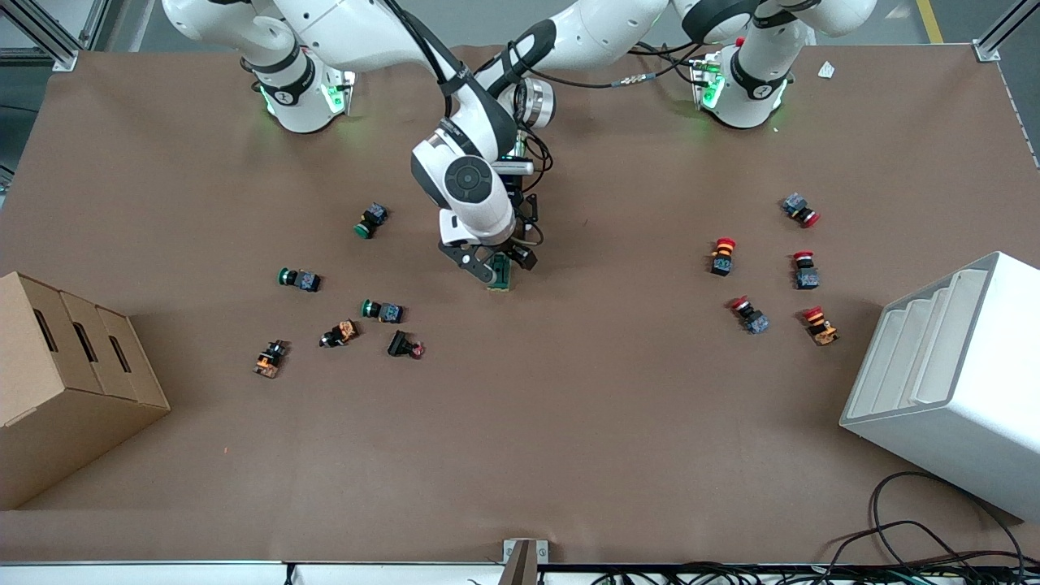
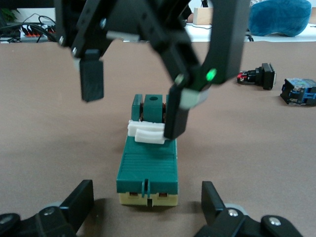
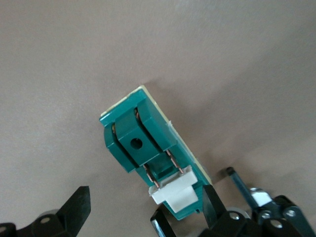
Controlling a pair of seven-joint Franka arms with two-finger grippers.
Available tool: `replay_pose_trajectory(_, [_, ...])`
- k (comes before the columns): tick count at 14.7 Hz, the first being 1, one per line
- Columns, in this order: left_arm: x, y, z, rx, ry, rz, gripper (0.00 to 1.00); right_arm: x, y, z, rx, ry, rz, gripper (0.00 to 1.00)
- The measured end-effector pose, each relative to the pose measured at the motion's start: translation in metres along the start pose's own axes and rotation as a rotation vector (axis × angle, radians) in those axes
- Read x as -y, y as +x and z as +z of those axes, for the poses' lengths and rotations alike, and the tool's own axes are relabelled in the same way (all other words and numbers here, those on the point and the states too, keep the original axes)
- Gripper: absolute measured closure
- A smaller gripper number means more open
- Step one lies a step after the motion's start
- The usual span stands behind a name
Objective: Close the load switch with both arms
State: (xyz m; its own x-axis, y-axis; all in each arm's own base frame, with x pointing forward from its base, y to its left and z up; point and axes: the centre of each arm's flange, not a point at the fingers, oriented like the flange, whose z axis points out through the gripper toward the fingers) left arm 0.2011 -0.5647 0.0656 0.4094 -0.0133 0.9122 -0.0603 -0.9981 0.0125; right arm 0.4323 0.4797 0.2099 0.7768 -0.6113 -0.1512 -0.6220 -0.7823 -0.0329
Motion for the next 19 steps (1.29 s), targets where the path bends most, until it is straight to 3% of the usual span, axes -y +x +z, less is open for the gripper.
replay_pose_trajectory(9, [0.000, -0.004, 0.001, -0.026, 0.000, 0.015, 0.03, 0.002, -0.009, 0.013, -0.005, 0.009, 0.022, 0.00])
replay_pose_trajectory(15, [-0.001, -0.004, 0.001, -0.026, 0.000, 0.013, 0.03, 0.015, 0.007, -0.014, 0.009, -0.001, 0.050, 0.00])
replay_pose_trajectory(19, [-0.001, -0.004, 0.002, -0.026, 0.001, 0.013, 0.03, 0.032, 0.040, -0.047, -0.002, 0.063, 0.080, 0.00])
